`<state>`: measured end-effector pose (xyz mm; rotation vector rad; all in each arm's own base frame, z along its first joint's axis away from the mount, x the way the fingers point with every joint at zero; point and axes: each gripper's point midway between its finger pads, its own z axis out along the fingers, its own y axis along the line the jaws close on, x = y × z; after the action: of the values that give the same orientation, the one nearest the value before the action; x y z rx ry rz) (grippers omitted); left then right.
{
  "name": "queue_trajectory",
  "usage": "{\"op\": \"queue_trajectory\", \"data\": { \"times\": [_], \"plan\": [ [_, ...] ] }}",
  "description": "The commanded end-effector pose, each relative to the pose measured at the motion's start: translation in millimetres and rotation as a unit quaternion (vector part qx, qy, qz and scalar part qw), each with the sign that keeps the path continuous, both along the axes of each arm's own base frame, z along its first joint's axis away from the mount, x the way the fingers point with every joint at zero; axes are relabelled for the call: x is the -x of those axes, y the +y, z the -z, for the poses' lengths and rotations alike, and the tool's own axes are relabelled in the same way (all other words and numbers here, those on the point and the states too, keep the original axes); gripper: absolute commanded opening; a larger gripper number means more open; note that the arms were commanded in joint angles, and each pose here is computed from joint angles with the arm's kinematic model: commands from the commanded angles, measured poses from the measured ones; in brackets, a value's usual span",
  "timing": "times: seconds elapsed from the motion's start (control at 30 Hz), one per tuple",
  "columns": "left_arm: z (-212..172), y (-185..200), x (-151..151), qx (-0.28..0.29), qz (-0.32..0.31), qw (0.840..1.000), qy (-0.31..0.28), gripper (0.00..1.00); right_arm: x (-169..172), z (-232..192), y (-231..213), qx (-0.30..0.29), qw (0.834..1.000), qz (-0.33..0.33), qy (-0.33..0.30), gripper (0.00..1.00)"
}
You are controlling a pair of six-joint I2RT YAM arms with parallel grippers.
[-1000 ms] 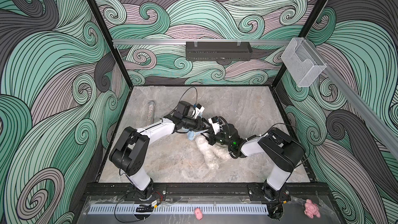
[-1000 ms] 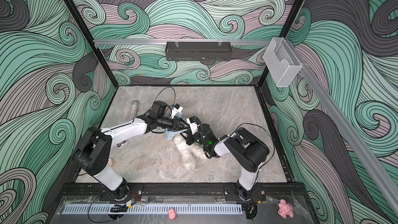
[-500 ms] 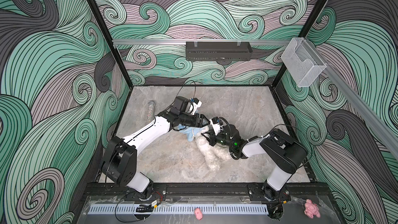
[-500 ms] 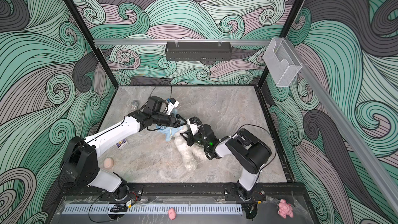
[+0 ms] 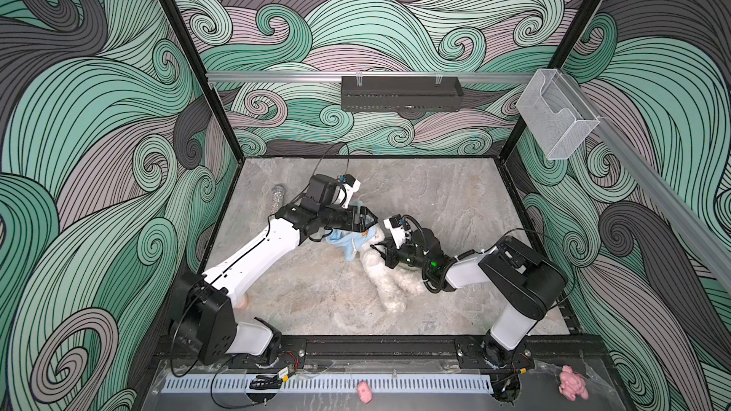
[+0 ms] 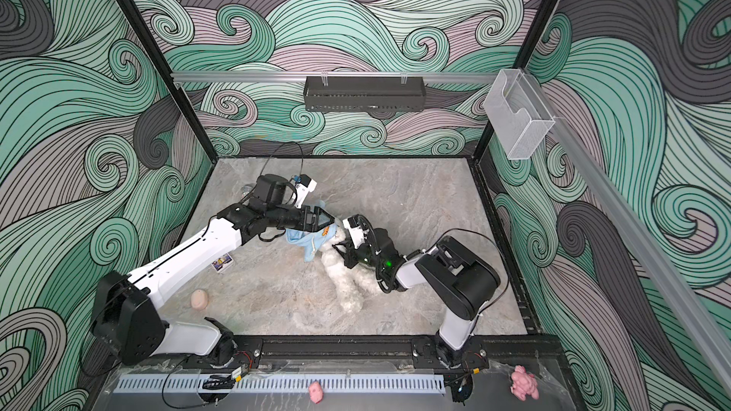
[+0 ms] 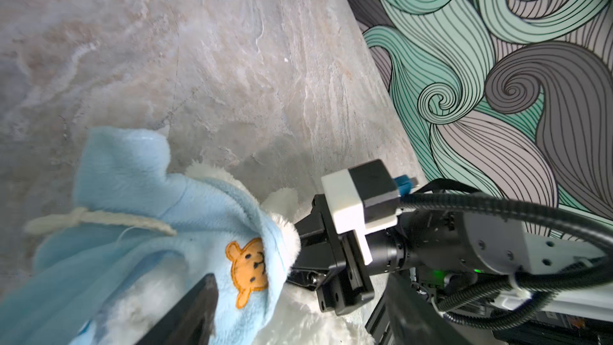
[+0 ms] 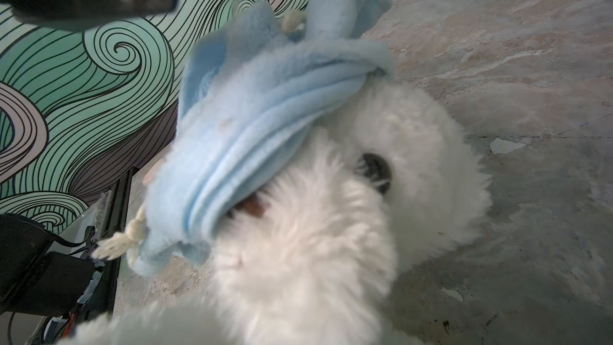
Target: Dress the teddy bear
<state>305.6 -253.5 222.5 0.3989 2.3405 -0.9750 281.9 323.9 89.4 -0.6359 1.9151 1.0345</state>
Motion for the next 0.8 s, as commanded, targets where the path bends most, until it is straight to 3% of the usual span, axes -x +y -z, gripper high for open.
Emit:
{"op": "queue_trajectory", "data": {
  "times": [0.0, 0.13, 0.3, 0.5, 0.77],
  "plan": [
    [5.5, 34.5, -1.6, -0.051, -0.067, 0.996, -0.007, 0.73, 0.8, -5.7, -5.1, 0.002, 1.000, -0.001, -0.015, 0.10],
    [26.3, 64.5, -4.0, -0.090, -0.122, 0.988, -0.022, 0.47, 0.6, -6.7, -4.7, 0.003, 1.000, -0.003, -0.016, 0.10],
    [41.6, 64.7, -10.5, -0.116, -0.112, 0.987, 0.006, 0.27, 0.7, -7.0, -3.8, 0.003, 1.000, -0.005, -0.016, 0.10],
    [68.1, 44.1, -18.7, -0.126, -0.060, 0.988, 0.062, 0.19, 1.5, -7.1, -4.9, 0.004, 1.000, -0.005, -0.016, 0.10],
    [74.8, 8.2, -19.0, -0.050, 0.004, 0.995, 0.088, 0.21, 2.8, -8.0, -5.9, 0.013, 1.000, -0.010, -0.025, 0.10]
  ]
}}
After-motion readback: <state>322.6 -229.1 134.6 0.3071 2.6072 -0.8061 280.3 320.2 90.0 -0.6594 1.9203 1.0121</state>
